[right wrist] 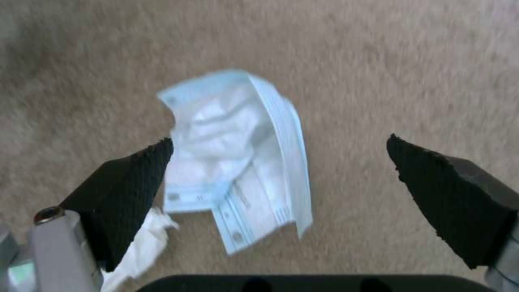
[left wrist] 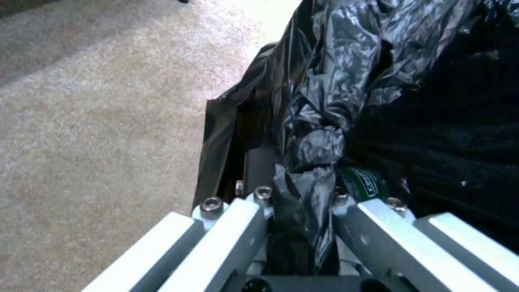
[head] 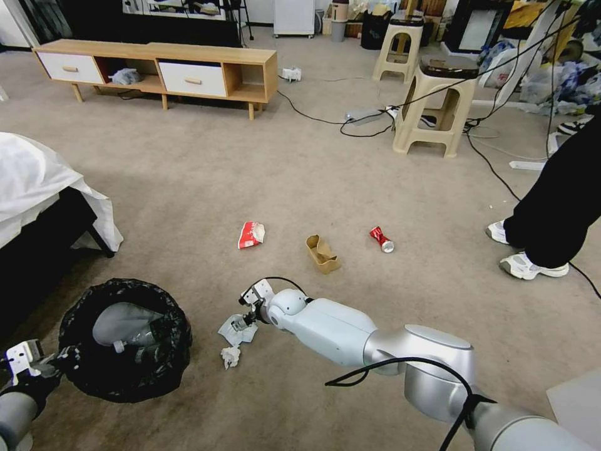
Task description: Pick up the trash bin, then pick up the garbage from the floor and place it into the trash bin.
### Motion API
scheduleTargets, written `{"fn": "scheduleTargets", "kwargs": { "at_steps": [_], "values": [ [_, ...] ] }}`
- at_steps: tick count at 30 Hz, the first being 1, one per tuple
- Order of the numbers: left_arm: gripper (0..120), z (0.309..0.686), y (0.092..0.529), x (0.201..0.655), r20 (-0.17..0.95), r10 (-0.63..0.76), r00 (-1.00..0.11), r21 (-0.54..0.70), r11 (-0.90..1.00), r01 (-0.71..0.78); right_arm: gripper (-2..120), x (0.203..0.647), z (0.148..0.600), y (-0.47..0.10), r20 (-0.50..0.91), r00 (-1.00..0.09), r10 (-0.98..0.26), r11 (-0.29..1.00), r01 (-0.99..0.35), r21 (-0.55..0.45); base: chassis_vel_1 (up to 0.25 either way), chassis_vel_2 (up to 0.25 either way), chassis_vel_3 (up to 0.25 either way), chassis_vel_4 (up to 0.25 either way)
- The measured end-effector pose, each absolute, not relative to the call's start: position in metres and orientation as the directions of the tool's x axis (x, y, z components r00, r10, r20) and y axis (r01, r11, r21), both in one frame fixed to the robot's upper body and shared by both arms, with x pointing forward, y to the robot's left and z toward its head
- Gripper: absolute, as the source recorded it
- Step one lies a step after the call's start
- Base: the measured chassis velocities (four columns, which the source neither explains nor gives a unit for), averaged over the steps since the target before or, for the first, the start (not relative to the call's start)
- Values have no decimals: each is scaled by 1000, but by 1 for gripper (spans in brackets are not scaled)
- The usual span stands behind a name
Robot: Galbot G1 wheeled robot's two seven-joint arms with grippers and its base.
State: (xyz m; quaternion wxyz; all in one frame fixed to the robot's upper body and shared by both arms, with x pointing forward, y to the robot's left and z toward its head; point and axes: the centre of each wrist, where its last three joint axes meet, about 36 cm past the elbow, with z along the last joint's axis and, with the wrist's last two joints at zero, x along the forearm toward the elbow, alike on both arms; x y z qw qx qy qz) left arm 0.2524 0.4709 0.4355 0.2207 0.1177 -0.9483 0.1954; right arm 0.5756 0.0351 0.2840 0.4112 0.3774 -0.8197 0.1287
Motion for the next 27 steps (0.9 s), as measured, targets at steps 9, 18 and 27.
{"fn": "scheduleTargets", "kwargs": {
  "at_steps": [9,18,27],
  "values": [
    [1,433,470,253,467,-139,-873,-317,896,-312,100,575,274,27,777,-363,-514,679,-726,110,0,0,0,0],
    [1,431,468,255,465,-137,-875,-320,895,-310,100,579,270,20,774,-370,-514,686,-719,111,0,0,0,0],
    [1,428,465,257,468,-132,-874,-319,897,-307,90,583,270,15,767,-371,-523,684,-720,119,0,0,0,0]
  ]
}}
